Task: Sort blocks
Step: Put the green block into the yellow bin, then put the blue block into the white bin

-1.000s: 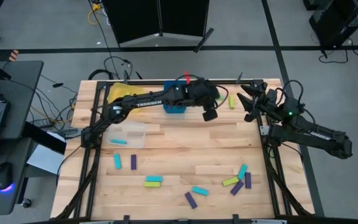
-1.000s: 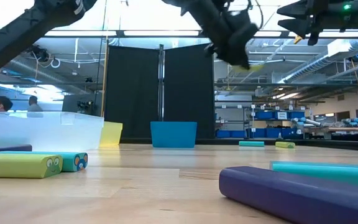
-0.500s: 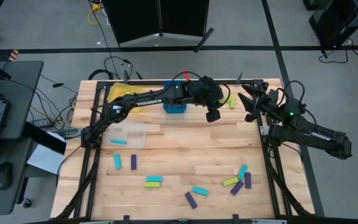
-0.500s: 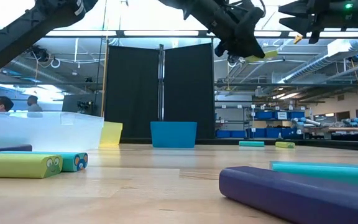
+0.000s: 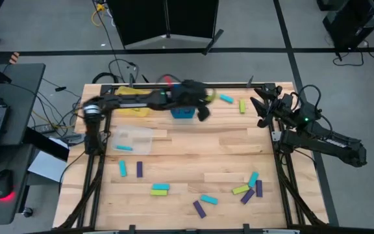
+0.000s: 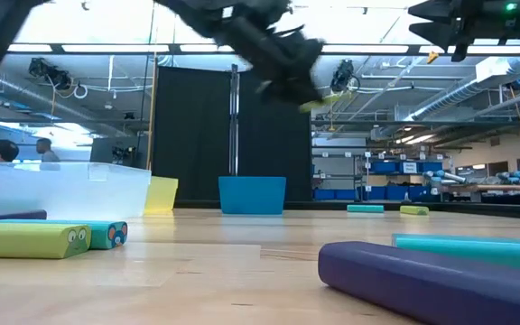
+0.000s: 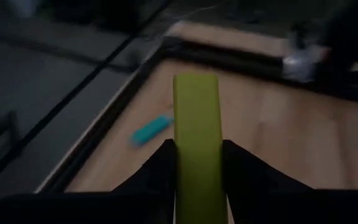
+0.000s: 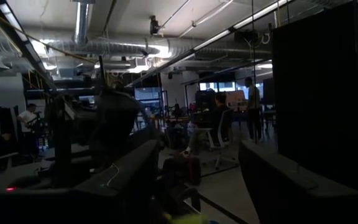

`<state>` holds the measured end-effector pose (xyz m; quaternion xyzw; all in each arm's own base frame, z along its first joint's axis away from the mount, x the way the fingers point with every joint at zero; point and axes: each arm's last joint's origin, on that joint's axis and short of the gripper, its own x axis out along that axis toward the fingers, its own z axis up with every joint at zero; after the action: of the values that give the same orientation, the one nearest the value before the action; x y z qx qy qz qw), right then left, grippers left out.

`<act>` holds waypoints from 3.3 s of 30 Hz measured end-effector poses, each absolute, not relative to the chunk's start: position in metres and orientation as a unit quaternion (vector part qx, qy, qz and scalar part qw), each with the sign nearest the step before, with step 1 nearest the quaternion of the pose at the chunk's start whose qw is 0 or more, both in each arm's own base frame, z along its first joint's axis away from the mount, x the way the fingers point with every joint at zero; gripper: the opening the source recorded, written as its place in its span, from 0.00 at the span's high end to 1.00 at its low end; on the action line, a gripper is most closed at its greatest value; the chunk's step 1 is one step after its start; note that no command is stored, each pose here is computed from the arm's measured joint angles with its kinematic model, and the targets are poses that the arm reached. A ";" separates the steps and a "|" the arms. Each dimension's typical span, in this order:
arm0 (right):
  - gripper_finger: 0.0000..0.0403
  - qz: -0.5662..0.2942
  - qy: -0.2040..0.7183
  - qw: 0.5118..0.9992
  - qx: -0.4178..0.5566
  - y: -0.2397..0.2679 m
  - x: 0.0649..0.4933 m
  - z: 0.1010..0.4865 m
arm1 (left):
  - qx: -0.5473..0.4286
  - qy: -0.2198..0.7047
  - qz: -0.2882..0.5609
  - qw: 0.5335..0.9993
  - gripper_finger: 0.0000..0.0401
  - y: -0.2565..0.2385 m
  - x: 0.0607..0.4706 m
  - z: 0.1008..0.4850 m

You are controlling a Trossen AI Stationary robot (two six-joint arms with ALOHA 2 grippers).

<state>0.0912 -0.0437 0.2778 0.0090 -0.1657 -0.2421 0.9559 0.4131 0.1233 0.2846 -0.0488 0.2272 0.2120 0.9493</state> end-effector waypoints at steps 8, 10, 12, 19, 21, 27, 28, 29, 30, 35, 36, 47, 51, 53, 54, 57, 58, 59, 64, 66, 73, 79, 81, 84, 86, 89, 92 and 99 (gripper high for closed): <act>0.42 -0.243 -0.167 0.956 0.011 -0.044 0.091 0.278 | -0.131 0.251 0.380 0.881 0.74 0.129 0.302 0.262; 0.42 -0.247 -0.168 0.954 0.014 -0.044 0.091 0.278 | -0.146 0.256 0.421 0.858 0.74 0.127 0.277 0.258; 0.42 -0.248 -0.169 0.954 0.020 -0.044 0.091 0.278 | -0.160 0.266 0.463 0.830 0.74 0.125 0.255 0.253; 0.42 -0.248 -0.169 0.953 0.028 -0.044 0.091 0.278 | -0.214 0.310 0.546 0.748 0.74 0.130 0.200 0.238; 0.42 -0.248 -0.169 0.953 0.033 -0.045 0.092 0.277 | -0.220 0.329 0.553 0.733 0.74 0.133 0.193 0.232; 0.42 -0.244 -0.162 0.955 0.052 -0.045 0.095 0.275 | -0.221 0.342 0.578 0.707 0.67 0.140 0.181 0.223; 0.42 -0.243 -0.160 0.955 0.053 -0.046 0.095 0.275 | -0.219 0.339 0.585 0.703 0.66 0.142 0.180 0.223; 0.42 -0.242 -0.158 0.956 0.056 -0.046 0.096 0.275 | -0.220 0.336 0.589 0.702 0.65 0.143 0.179 0.223; 0.42 -0.241 -0.155 0.956 0.058 -0.046 0.097 0.274 | -0.220 0.336 0.593 0.699 0.65 0.145 0.178 0.222; 0.42 -0.230 -0.138 0.961 0.071 -0.046 0.104 0.271 | -0.220 0.336 0.599 0.693 0.63 0.148 0.175 0.222; 0.42 -0.227 -0.134 0.962 0.072 -0.046 0.106 0.270 | -0.218 0.337 0.600 0.692 0.63 0.148 0.175 0.222; 0.42 -0.182 -0.075 0.975 0.100 -0.042 0.128 0.258 | -0.177 0.320 0.590 0.720 0.45 0.146 0.184 0.228; 0.42 -0.160 -0.048 0.980 0.109 -0.037 0.137 0.251 | -0.149 0.282 0.564 0.762 0.43 0.141 0.192 0.241; 0.42 -0.167 -0.032 0.980 0.106 -0.037 0.142 0.247 | -0.141 0.261 0.554 0.778 0.43 0.136 0.192 0.250; 0.42 -0.182 -0.021 0.978 0.098 -0.038 0.144 0.245 | -0.140 0.246 0.550 0.786 0.43 0.133 0.192 0.255; 0.42 -0.266 0.026 0.961 0.073 -0.046 0.149 0.237 | -0.135 0.216 0.536 0.805 0.43 0.122 0.187 0.269; 0.42 -0.296 0.048 0.952 0.065 -0.050 0.150 0.236 | -0.132 0.207 0.529 0.812 0.43 0.117 0.185 0.274; 0.42 -0.321 0.068 0.943 0.059 -0.055 0.151 0.236 | -0.131 0.199 0.522 0.819 0.43 0.112 0.184 0.278; 0.42 -0.367 0.161 0.913 0.069 -0.092 0.162 0.240 | -0.127 0.171 0.485 0.848 0.43 0.092 0.182 0.291; 0.42 -0.365 0.205 0.904 0.088 -0.109 0.168 0.237 | -0.126 0.168 0.473 0.856 0.43 0.086 0.182 0.293; 0.42 -0.350 0.326 0.868 0.130 -0.169 0.185 0.217 | -0.140 0.167 0.444 0.869 0.43 0.072 0.190 0.291; 0.39 -0.340 0.421 0.830 0.135 -0.207 0.197 0.201 | -0.137 0.164 0.418 0.883 0.43 0.061 0.195 0.291; 0.37 -0.335 0.438 0.825 0.128 -0.217 0.203 0.195 | -0.137 0.159 0.413 0.886 0.43 0.059 0.196 0.292; 0.35 -0.324 0.469 0.812 0.128 -0.229 0.209 0.187 | -0.136 0.159 0.411 0.887 0.43 0.057 0.197 0.292; 0.35 -0.314 0.489 0.804 0.125 -0.235 0.212 0.182 | -0.141 0.159 0.410 0.887 0.43 0.056 0.197 0.291; 0.35 -0.296 0.518 0.794 0.119 -0.244 0.215 0.169 | -0.142 0.159 0.408 0.888 0.43 0.055 0.197 0.291; 0.35 -0.286 0.537 0.786 0.115 -0.254 0.214 0.158 | -0.142 0.158 0.406 0.889 0.43 0.054 0.197 0.291; 0.35 -0.239 0.550 0.785 0.154 -0.269 0.206 0.132 | -0.142 0.159 0.406 0.889 0.43 0.054 0.197 0.291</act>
<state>0.2059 -0.2690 0.1316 0.1544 0.5503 -0.2385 0.7851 0.1972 0.0536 0.2912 -0.1422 0.1592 0.4061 0.8886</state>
